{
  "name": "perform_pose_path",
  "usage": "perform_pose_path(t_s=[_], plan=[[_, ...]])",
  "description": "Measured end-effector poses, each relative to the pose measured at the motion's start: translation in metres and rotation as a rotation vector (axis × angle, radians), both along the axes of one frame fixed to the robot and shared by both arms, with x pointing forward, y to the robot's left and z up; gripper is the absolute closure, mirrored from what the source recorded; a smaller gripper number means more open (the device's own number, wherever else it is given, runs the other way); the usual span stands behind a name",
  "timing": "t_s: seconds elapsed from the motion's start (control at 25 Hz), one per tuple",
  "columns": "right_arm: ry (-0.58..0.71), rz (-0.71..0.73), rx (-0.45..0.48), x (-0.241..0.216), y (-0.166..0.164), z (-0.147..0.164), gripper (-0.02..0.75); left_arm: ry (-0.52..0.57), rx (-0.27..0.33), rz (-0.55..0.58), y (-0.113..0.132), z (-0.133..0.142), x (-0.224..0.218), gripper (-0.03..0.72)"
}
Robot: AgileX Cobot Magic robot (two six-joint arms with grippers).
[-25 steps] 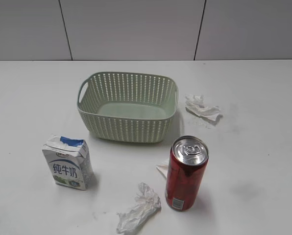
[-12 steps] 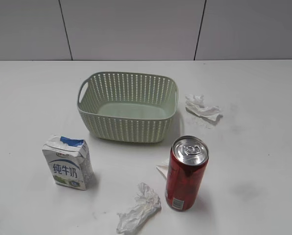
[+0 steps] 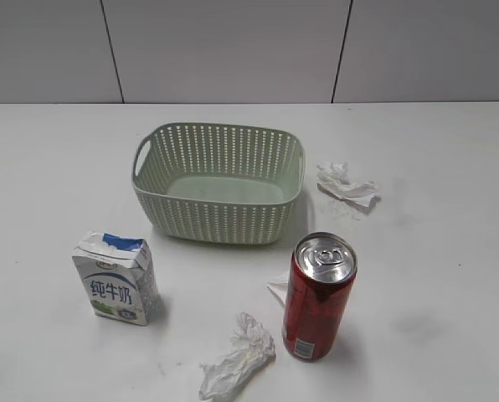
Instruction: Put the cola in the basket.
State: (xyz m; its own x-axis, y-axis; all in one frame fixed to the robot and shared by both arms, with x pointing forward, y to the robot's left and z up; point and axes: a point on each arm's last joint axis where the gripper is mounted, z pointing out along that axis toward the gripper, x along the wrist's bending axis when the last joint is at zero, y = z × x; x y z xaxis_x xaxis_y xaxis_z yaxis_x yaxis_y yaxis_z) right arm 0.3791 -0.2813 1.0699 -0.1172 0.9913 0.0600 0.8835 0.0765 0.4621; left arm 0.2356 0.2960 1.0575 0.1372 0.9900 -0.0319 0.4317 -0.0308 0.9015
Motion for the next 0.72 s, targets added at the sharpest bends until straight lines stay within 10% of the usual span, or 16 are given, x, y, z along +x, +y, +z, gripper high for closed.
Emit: perform_pose_path(t_s=[0.72], plan=[[0.103, 0.308, -0.019, 0.083, 0.076, 0.017, 0.164, 0.000, 0.001, 0.000, 0.000, 0.000, 0.000, 0.461]])
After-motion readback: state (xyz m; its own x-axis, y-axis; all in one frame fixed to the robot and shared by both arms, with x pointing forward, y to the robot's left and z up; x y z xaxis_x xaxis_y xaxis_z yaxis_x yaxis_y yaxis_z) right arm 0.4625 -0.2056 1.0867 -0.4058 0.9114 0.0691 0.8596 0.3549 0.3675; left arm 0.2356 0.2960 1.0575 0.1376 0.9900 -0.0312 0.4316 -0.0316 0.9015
